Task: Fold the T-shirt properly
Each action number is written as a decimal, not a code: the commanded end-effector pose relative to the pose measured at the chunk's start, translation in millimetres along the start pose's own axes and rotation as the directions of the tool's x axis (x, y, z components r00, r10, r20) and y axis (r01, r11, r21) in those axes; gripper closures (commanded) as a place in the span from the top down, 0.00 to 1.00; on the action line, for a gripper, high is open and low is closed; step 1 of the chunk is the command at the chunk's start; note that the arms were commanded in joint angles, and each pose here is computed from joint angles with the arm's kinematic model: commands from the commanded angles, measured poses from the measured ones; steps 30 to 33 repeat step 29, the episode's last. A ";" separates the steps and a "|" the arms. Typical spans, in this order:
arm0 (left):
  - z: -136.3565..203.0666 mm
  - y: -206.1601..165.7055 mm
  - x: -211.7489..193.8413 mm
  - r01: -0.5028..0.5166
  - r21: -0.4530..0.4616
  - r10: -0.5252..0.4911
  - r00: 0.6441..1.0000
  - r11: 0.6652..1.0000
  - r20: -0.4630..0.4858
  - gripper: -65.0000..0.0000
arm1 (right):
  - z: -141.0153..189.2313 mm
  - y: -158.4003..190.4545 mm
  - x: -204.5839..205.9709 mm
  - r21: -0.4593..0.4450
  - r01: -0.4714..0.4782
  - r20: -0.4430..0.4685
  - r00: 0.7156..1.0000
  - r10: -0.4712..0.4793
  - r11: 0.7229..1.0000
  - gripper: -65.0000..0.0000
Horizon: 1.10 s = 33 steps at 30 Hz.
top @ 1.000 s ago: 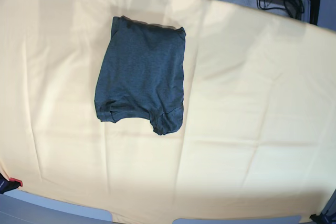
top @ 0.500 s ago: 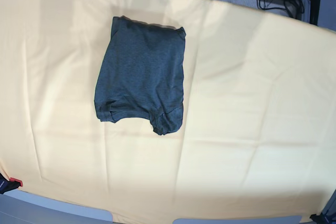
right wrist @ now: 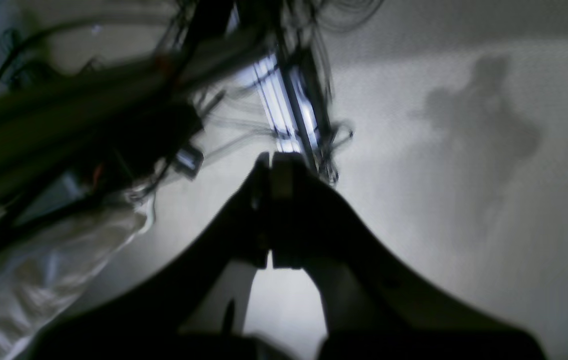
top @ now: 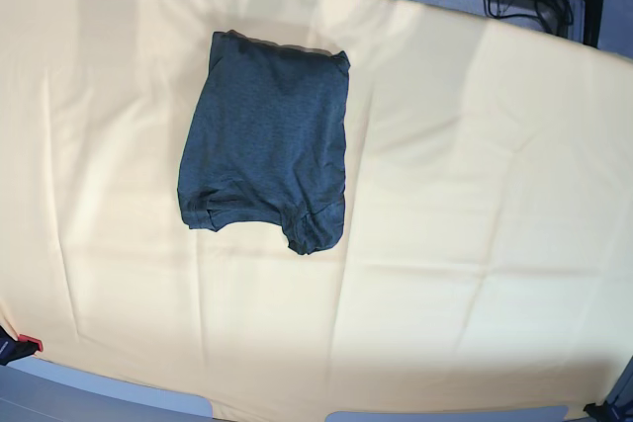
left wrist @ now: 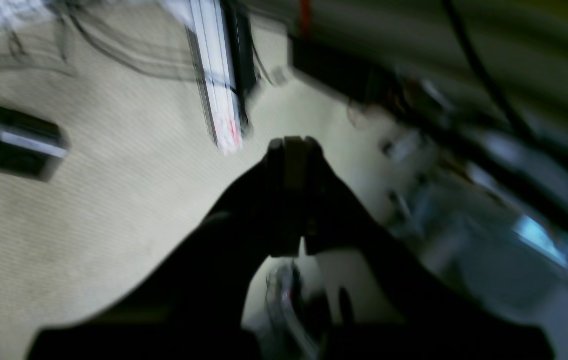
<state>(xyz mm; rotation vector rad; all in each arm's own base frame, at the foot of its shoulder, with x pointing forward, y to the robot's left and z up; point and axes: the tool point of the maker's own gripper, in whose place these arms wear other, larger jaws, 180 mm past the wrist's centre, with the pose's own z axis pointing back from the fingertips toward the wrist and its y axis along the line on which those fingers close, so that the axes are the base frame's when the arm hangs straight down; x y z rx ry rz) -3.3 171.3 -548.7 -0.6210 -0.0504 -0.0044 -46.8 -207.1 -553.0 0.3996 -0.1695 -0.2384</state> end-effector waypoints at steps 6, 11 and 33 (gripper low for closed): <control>-23.3 37.0 69.8 0.103 0.169 -0.128 0.981 0.980 0.146 0.00 | -43.0 -17.5 32.7 -0.128 -0.155 0.004 0.988 0.157 0.980 0.00; -33.7 58.1 103.7 0.031 0.276 -0.090 0.975 0.961 0.204 0.00 | -65.6 -12.0 52.5 -0.181 -0.280 -0.031 0.960 0.279 0.943 0.00; -106.6 3.3 51.8 0.049 0.425 -0.152 0.965 0.904 0.212 0.00 | -93.9 22.9 60.8 -0.217 -0.433 -0.041 0.899 0.435 0.875 0.00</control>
